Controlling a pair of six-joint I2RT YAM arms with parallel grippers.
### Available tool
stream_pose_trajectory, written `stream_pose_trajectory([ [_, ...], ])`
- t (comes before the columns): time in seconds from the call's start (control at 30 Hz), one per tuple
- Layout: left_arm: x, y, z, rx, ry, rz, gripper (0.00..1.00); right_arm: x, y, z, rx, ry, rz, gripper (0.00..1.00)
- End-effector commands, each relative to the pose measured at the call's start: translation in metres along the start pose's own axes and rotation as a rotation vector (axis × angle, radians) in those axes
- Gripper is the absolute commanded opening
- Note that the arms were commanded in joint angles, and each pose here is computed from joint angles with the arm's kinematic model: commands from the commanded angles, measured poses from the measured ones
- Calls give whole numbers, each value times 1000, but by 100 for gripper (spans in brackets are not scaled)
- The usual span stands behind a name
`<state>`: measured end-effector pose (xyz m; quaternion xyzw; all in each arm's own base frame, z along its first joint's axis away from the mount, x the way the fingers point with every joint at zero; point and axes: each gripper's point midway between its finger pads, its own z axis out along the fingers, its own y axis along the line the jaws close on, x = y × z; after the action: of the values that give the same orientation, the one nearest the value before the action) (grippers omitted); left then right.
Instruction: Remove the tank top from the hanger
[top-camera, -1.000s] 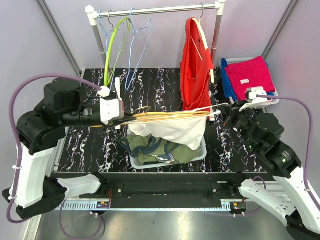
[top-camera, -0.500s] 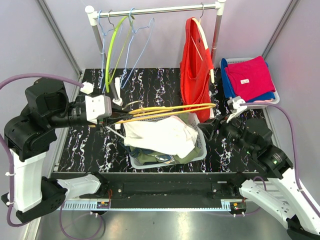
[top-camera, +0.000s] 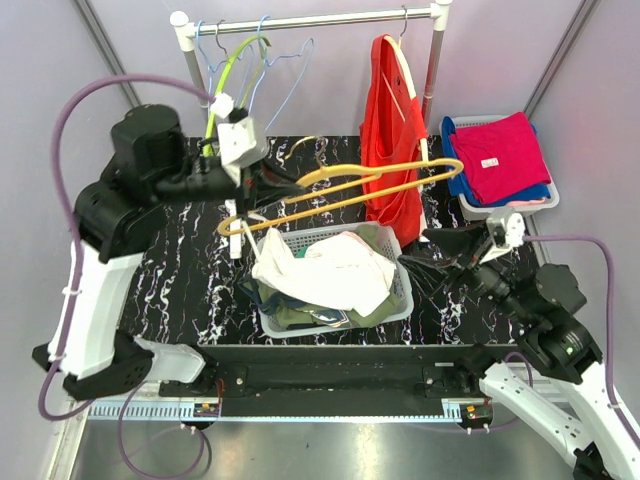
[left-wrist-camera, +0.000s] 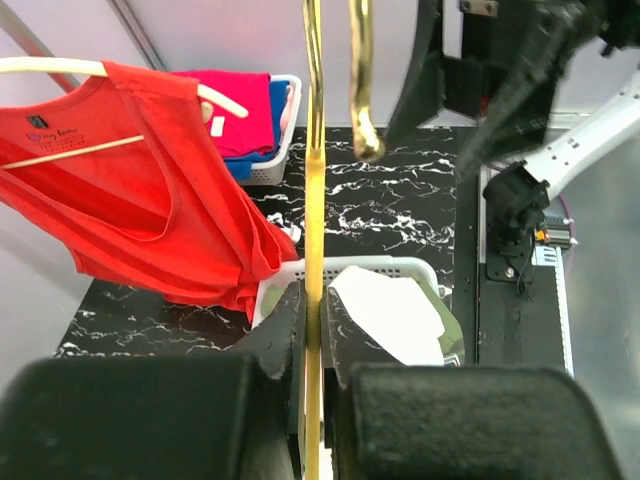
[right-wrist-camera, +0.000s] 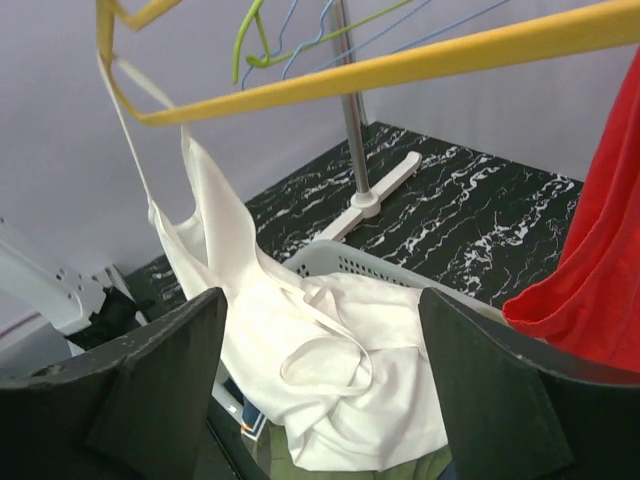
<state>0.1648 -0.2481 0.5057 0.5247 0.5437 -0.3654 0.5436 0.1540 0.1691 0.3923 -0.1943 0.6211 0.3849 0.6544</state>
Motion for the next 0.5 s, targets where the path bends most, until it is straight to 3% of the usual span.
stream_pose_trajectory([
  [0.0,-38,19,5,-52,-106,39,0,0,4,20,-68,15,-91,91],
  [0.1,-45,25,10,-51,-122,39,0,0,0,39,-76,38,-137,99],
  [0.27,-44,36,21,-56,-122,13,0,15,4,82,-156,123,-194,100],
  [0.4,-44,41,28,-54,-126,-1,0,24,31,114,-205,148,-299,100],
  [0.47,-43,43,32,-44,-125,-2,0,48,53,135,-245,205,-365,100],
])
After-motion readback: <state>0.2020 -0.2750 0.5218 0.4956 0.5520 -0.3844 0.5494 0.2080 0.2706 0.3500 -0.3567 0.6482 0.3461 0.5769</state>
